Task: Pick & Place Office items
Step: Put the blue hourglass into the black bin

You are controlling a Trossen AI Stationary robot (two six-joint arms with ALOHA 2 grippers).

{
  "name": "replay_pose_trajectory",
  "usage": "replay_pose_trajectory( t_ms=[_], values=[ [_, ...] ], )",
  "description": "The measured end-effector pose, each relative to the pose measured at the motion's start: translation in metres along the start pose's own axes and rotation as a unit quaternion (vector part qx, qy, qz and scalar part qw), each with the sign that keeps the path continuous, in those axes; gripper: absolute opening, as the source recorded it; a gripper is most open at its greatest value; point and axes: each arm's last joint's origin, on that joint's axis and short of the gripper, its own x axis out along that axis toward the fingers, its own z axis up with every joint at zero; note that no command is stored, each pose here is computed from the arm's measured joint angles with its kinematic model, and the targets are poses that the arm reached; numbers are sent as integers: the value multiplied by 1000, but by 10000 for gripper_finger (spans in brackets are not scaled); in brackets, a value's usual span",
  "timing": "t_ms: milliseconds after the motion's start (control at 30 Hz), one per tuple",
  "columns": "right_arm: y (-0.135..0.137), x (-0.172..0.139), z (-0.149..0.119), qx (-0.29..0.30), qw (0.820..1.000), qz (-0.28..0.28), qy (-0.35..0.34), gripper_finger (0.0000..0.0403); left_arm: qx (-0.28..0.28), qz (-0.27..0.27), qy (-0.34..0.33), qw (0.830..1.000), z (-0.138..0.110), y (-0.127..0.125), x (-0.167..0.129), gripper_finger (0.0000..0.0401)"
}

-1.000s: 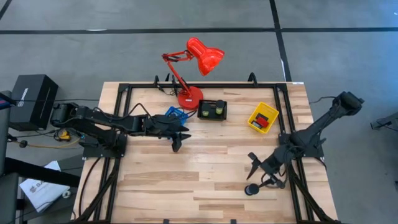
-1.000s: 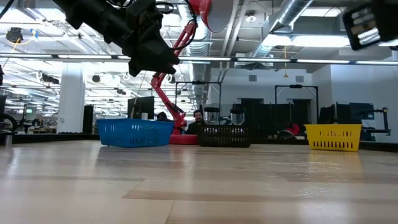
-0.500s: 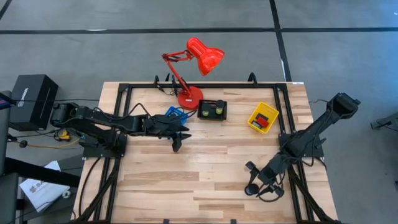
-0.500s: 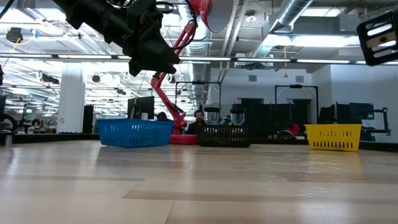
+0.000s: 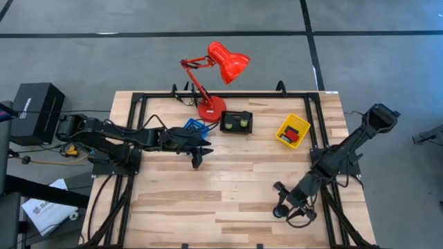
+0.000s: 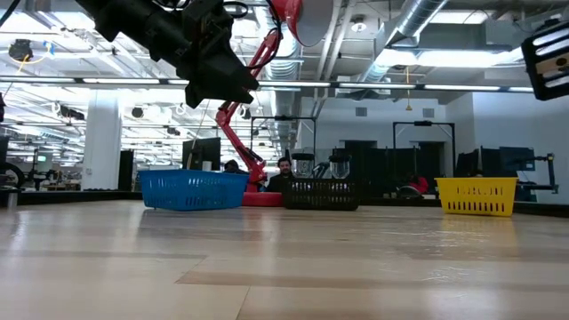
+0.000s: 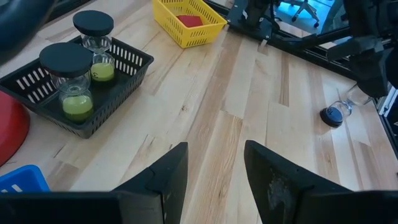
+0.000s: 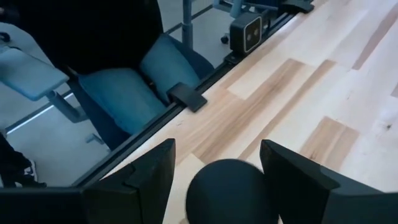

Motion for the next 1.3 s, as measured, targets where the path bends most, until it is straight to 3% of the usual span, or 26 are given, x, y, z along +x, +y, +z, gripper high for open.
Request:
replay_pose_trajectory(
  t_ms=[467,600,867,1100,1300],
  values=[
    [0,0,1,5,1000,-1,17,226,-1,-3,-3,1000,1,0,0,153],
    [-1,-4,15,8,1000,-7,26,226,-1,-4,-6,1000,1,-1,0,153],
    [-4,-10,54,6,999,-17,-33,223,0,-4,-7,1000,1,-1,0,153],
    [-15,-5,66,16,999,-37,-31,215,45,-7,-23,999,4,-2,0,153],
    [-24,7,73,17,996,-77,50,236,49,-7,-24,998,5,-2,0,153]
  ],
)
